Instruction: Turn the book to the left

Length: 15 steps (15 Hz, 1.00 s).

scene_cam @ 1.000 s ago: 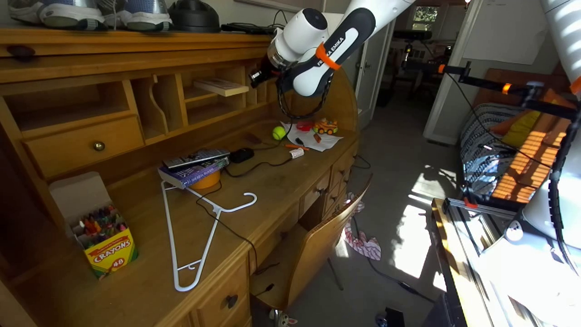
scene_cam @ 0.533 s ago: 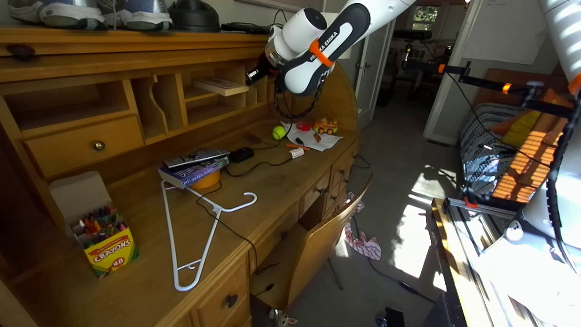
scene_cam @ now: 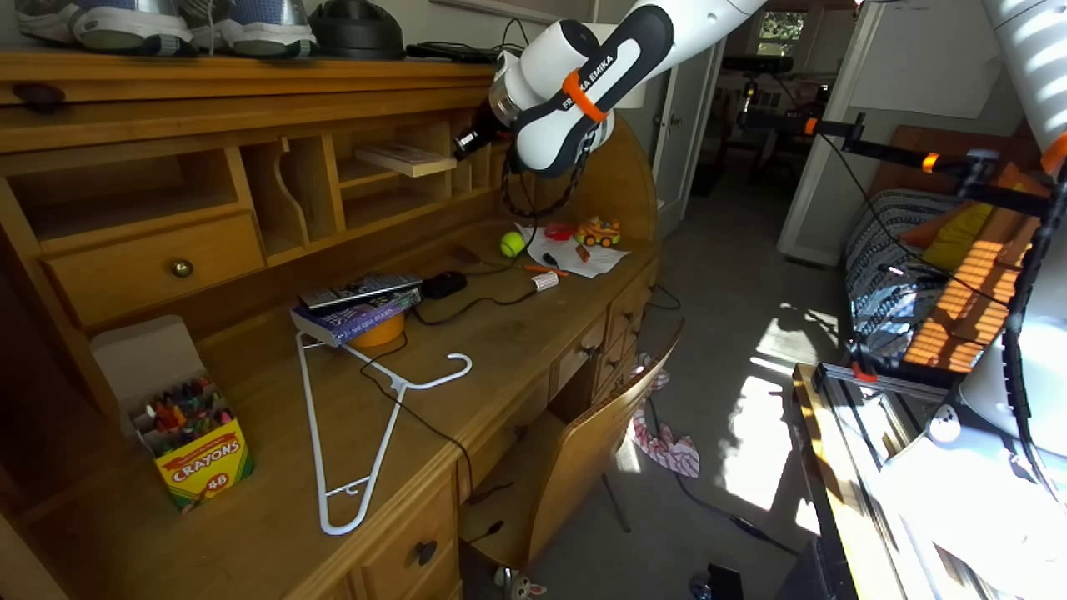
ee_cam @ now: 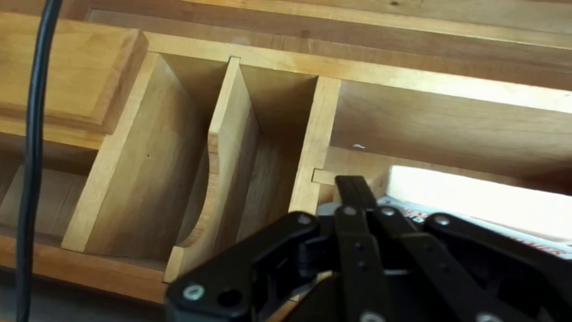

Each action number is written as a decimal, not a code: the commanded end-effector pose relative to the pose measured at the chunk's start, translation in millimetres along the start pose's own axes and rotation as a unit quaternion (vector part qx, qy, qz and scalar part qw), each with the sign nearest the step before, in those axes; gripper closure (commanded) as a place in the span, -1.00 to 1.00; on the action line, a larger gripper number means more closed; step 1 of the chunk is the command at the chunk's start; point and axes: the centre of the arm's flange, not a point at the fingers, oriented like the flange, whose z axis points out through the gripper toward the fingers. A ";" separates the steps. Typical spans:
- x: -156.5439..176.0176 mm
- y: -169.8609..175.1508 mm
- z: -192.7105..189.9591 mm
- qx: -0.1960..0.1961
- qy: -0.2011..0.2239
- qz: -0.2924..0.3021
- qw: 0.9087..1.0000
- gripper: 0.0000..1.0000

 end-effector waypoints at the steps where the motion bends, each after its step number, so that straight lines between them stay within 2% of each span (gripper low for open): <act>1: -5.0 -4.4 0.6 0.025 -0.004 -0.017 1.000 1.00; 7: -7.1 -29.1 -10.2 0.081 0.005 -0.054 0.995 1.00; 15: -7.7 -54.3 -28.4 0.130 0.021 -0.085 0.988 1.00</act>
